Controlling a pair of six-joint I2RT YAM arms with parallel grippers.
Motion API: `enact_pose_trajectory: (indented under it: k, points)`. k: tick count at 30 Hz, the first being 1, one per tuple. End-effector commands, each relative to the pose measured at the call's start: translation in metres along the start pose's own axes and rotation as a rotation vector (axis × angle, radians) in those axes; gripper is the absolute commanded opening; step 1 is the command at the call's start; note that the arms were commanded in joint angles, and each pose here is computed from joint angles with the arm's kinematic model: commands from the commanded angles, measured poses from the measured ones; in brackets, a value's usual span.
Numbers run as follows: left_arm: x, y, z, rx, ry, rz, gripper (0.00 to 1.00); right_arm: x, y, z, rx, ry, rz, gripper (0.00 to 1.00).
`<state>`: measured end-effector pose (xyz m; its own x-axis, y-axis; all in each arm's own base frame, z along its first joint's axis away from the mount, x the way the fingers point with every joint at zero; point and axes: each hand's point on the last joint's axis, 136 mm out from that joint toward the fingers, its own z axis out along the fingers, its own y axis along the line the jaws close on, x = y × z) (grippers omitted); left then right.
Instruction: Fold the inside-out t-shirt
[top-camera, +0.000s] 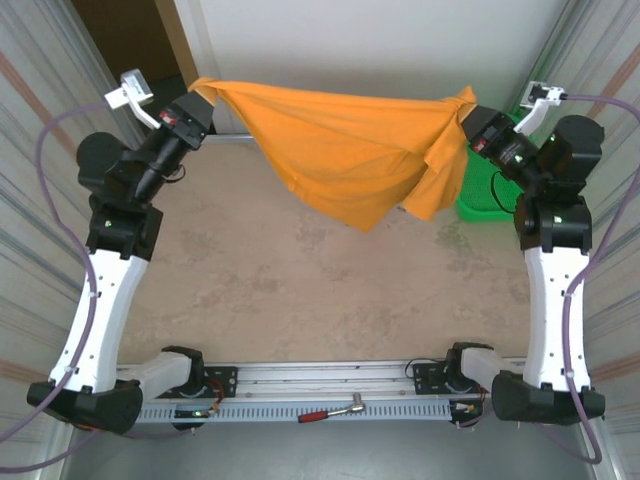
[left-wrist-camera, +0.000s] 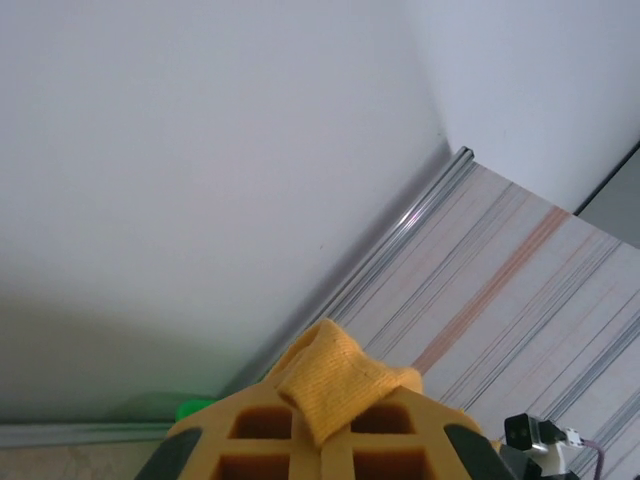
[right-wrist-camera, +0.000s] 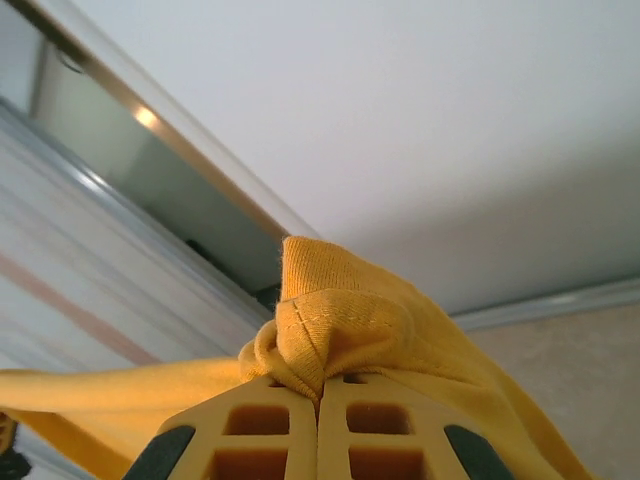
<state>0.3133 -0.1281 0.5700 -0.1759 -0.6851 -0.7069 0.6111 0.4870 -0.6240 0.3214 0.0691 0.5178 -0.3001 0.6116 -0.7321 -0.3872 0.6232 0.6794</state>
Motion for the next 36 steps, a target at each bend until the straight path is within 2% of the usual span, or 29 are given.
enact_pose_trajectory:
  k: [1, 4, 9, 13, 17, 20, 22, 23, 25, 27, 29, 31, 34, 36]
  points:
    - [-0.016, -0.007, -0.003, -0.010, -0.019, 0.081, 0.00, -0.011, 0.034, -0.013, -0.104, -0.039, 0.006, 0.00]
    - [-0.018, 0.022, 0.005, -0.070, -0.013, 0.045, 0.00, 0.006, 0.017, 0.003, -0.085, 0.004, 0.042, 0.00]
    - [-0.011, 0.100, 0.038, -0.160, 0.046, -0.031, 0.00, 0.045, -0.031, 0.055, -0.006, 0.115, 0.090, 0.00]
    - [-0.026, 0.135, 0.066, -0.178, 0.072, -0.030, 0.00, 0.054, -0.049, 0.102, -0.006, 0.181, 0.105, 0.00]
    - [-0.054, 0.121, 0.083, -0.126, 0.059, -0.017, 0.00, 0.040, -0.034, 0.126, -0.060, 0.191, 0.093, 0.00]
    - [-0.066, 0.093, 0.084, -0.070, 0.066, 0.009, 0.00, 0.032, -0.017, 0.123, -0.087, 0.184, 0.073, 0.00]
    - [-0.061, 0.079, 0.078, -0.045, 0.090, 0.007, 0.00, 0.038, -0.014, 0.114, -0.078, 0.188, 0.070, 0.00]
    - [-0.050, 0.078, 0.074, -0.044, 0.114, -0.006, 0.00, 0.044, -0.015, 0.107, -0.069, 0.194, 0.072, 0.01]
    - [-0.021, 0.080, 0.063, -0.052, 0.171, -0.036, 0.00, 0.066, -0.028, 0.093, -0.033, 0.213, 0.091, 0.22]
    - [0.023, 0.090, 0.048, -0.077, 0.250, -0.073, 0.00, 0.094, -0.047, 0.075, 0.022, 0.228, 0.110, 0.44]
    - [0.080, 0.110, 0.024, -0.132, 0.339, -0.106, 0.00, 0.127, -0.073, 0.051, 0.105, 0.245, 0.131, 0.59]
    - [0.134, 0.137, -0.004, -0.213, 0.406, -0.156, 0.00, 0.155, -0.100, 0.028, 0.196, 0.243, 0.156, 0.65]
    - [0.213, 0.183, -0.060, -0.367, 0.496, -0.252, 0.00, 0.192, -0.131, -0.003, 0.310, 0.267, 0.163, 0.66]
    - [0.250, 0.212, -0.103, -0.496, 0.534, -0.299, 0.00, 0.215, -0.152, -0.022, 0.404, 0.304, 0.136, 0.68]
